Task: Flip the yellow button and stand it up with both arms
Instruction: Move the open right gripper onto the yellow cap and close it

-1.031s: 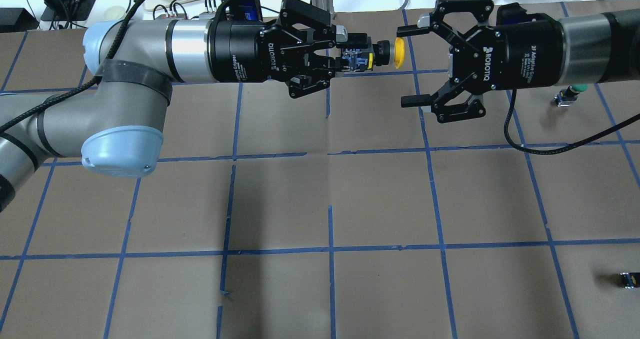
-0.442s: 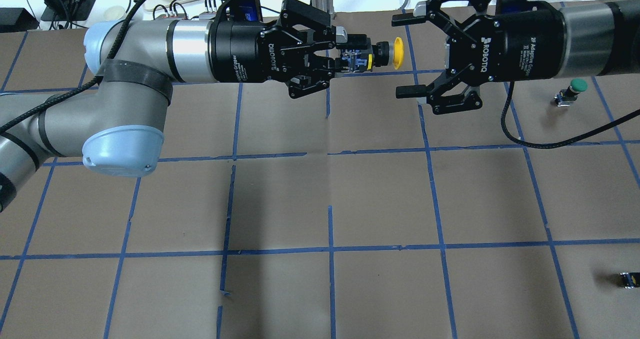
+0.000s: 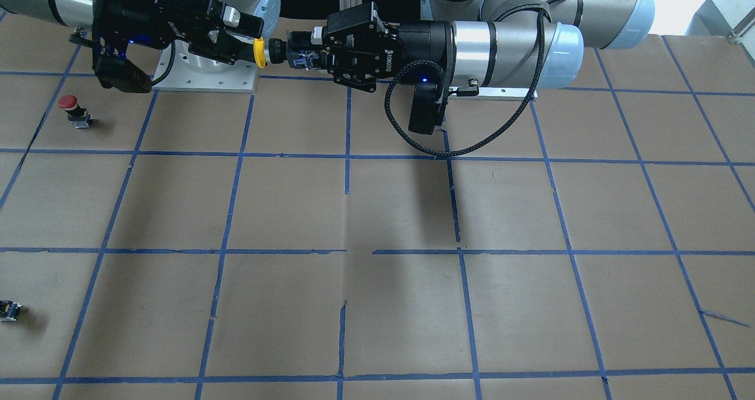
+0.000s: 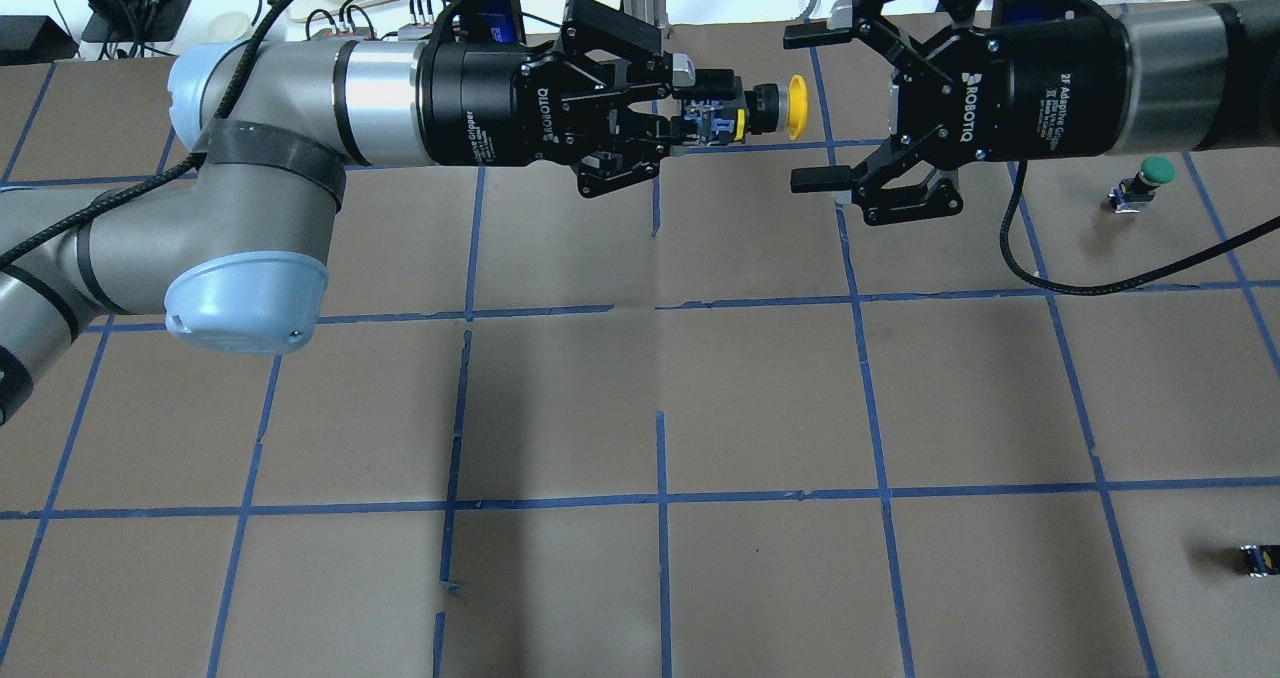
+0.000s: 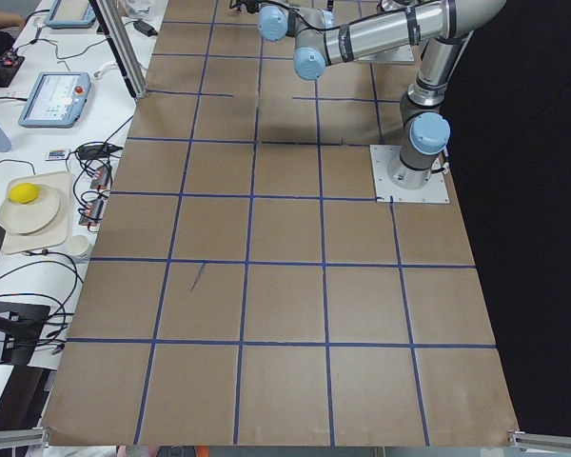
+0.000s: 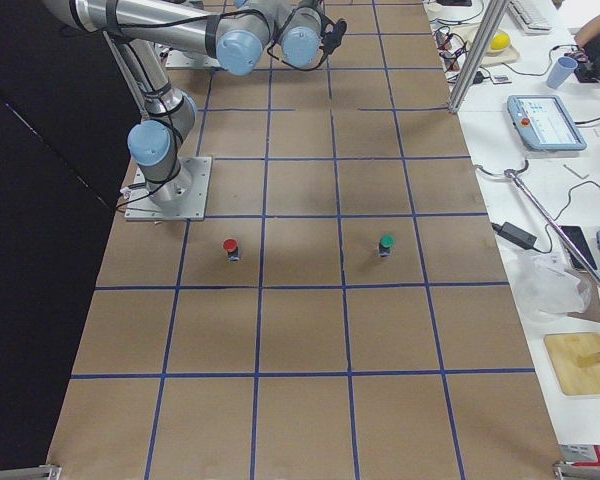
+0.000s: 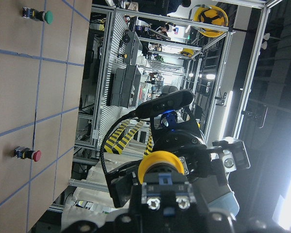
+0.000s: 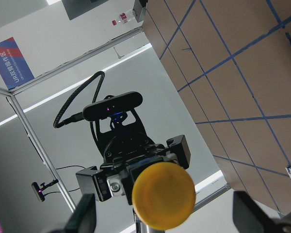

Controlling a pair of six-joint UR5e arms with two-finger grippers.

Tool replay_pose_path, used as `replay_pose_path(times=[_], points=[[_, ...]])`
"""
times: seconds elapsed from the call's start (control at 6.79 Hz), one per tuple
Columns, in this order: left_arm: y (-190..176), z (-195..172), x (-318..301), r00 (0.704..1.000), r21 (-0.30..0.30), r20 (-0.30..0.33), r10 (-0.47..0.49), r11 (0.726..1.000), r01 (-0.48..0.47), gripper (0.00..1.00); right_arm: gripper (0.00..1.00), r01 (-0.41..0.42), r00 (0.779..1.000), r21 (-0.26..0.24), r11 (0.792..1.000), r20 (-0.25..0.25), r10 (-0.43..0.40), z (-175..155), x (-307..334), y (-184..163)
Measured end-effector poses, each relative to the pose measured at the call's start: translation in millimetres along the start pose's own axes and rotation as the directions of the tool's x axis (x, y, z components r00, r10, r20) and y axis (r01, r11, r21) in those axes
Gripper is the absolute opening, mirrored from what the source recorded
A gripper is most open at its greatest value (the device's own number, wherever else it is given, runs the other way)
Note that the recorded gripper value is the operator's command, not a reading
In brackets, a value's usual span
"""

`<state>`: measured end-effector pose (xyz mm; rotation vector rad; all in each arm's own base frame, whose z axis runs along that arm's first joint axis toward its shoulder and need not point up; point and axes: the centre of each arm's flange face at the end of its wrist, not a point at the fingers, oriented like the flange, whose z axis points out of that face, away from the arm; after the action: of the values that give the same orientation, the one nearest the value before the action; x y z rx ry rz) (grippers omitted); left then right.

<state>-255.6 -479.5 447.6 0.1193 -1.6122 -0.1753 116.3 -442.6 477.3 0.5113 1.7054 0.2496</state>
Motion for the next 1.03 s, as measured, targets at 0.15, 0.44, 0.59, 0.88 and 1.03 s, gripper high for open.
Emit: replay_pose_path(times=[0.15,0.44,0.59,0.88,1.03], points=[[-0.4,0.0,-0.4,1.0,-0.001,-0.003,-0.002,1.0,0.002,0.02,0.96,0.002,1.0,0.0,1.0,0.0,-0.002,0.0,0.4,-0.4],[-0.3,-0.1,-0.1,1.0,-0.002,-0.009,0.0,1.0,0.0,0.02,0.95,0.004,1.0,0.002,1.0,-0.001,-0.004,-0.7,1.9,-1.5],[0.0,-0.2,-0.2,1.0,-0.004,-0.013,0.005,1.0,-0.005,0.02,0.95,0.004,1.0,0.001,1.0,-0.001,-0.004,-0.2,2.4,-0.9],[0.2,-0.1,-1.0,1.0,-0.007,-0.025,0.007,1.0,-0.007,0.02,0.94,0.003,1.0,0.003,1.0,0.0,-0.003,-1.5,1.8,-1.2],[-0.5,0.1,-1.8,1.0,-0.008,-0.026,0.006,1.0,-0.006,0.03,0.92,0.005,1.0,0.004,1.0,0.003,-0.005,-1.6,0.3,-0.6]])
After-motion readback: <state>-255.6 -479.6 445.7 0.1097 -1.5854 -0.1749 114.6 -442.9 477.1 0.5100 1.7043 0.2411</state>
